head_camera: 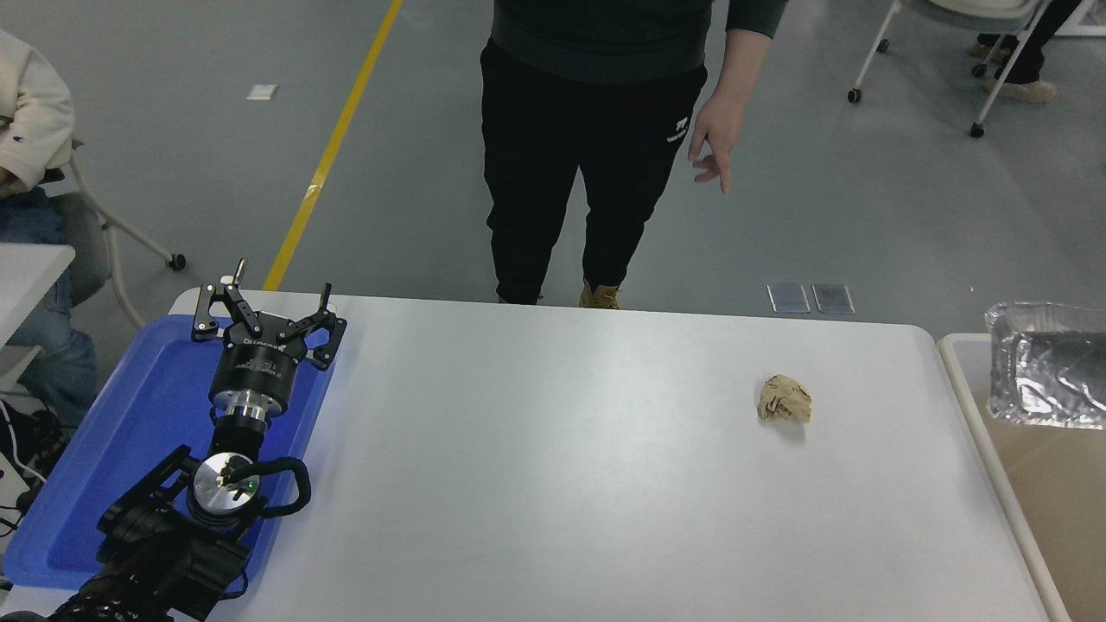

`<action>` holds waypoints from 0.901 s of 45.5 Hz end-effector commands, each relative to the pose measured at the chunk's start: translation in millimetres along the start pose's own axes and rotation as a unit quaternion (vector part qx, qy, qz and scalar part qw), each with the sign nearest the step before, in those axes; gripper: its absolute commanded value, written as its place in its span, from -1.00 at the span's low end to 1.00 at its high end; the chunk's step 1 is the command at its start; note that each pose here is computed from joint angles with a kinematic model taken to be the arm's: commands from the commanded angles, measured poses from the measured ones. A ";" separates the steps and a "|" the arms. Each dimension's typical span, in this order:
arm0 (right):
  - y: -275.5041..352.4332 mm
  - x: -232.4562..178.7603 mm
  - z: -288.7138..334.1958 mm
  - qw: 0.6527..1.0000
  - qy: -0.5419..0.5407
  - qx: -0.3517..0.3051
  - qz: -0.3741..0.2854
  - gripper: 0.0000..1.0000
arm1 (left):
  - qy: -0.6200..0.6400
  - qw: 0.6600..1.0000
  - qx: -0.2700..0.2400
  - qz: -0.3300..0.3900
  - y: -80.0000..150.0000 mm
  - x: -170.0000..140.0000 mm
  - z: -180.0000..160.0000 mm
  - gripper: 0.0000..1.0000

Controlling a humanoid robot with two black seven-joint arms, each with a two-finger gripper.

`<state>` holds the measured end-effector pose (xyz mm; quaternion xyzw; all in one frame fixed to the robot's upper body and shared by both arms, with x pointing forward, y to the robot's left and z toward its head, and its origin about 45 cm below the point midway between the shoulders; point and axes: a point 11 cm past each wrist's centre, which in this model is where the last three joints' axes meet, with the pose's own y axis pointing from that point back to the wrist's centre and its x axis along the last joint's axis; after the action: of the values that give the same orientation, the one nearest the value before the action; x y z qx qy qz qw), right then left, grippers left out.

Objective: Pick up foil plate and place in dustbin

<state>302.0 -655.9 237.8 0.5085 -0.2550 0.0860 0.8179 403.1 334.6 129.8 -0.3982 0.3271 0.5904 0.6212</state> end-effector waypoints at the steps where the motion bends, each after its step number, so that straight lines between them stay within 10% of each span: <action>1: -27.3 -37.2 5.2 0.998 0.051 -0.027 0.025 -1.00 | 0.000 1.000 0.000 0.000 -0.1 0.0 0.2 1.00; 35: -48.0 -59.6 -14.9 0.995 0.068 -0.026 0.074 -1.00 | 0.000 1.000 0.000 0.000 -0.1 0.0 0.2 1.00; 38: -47.4 -56.9 -15.1 0.995 0.061 -0.026 0.078 0.33 | 0.000 1.000 -0.001 0.000 -0.2 0.0 0.5 1.00; 41: -47.7 -56.5 -16.3 0.995 0.054 -0.024 0.081 0.67 | 0.000 1.000 -0.001 0.000 -0.2 0.0 0.5 1.00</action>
<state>275.4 -659.3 167.5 0.4602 -0.2322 0.1705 0.8398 403.1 334.9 129.8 -0.3982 0.3269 0.5907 0.6210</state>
